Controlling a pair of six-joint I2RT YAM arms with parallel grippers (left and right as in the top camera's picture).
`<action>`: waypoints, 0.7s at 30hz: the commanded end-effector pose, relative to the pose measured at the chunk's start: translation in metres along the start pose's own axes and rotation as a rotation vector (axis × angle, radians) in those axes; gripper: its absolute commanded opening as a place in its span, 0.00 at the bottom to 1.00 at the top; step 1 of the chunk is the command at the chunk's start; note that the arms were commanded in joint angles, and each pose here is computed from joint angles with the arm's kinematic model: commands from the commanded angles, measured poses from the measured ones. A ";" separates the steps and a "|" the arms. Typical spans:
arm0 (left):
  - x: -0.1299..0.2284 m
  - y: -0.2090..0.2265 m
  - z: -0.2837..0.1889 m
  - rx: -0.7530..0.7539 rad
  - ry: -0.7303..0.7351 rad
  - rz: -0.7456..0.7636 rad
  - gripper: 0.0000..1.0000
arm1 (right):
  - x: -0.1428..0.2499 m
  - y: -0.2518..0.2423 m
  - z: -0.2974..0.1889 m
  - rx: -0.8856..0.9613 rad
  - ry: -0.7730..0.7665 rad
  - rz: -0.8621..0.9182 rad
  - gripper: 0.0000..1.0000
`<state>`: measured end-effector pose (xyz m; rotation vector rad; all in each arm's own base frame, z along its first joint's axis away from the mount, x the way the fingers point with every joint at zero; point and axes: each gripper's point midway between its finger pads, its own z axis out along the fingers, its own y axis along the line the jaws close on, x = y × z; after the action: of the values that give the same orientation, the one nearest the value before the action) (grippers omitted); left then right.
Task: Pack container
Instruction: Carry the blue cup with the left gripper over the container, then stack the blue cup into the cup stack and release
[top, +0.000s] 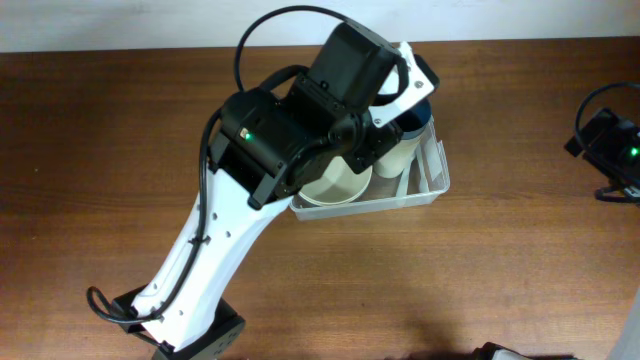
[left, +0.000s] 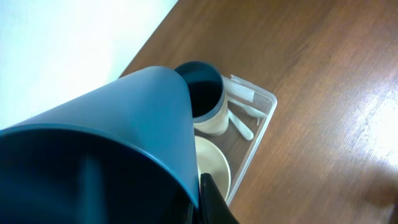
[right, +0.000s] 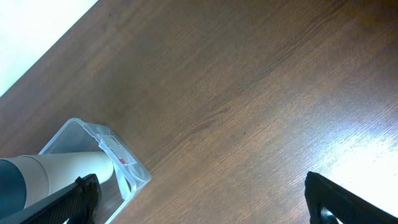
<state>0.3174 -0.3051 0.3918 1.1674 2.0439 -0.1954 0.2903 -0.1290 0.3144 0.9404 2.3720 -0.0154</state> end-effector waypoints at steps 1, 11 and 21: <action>-0.011 -0.011 -0.002 0.033 -0.042 0.094 0.01 | -0.004 -0.001 -0.002 0.001 -0.014 0.003 0.99; -0.007 -0.015 0.055 0.051 0.026 0.104 0.01 | -0.004 -0.001 -0.003 0.001 -0.015 0.003 0.99; -0.005 -0.018 0.081 0.059 0.050 0.111 0.01 | -0.004 -0.001 -0.003 0.001 -0.015 0.003 0.99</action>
<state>0.3492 -0.3538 0.3288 1.3181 2.0554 -0.1649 0.2903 -0.1290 0.3144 0.9404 2.3720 -0.0154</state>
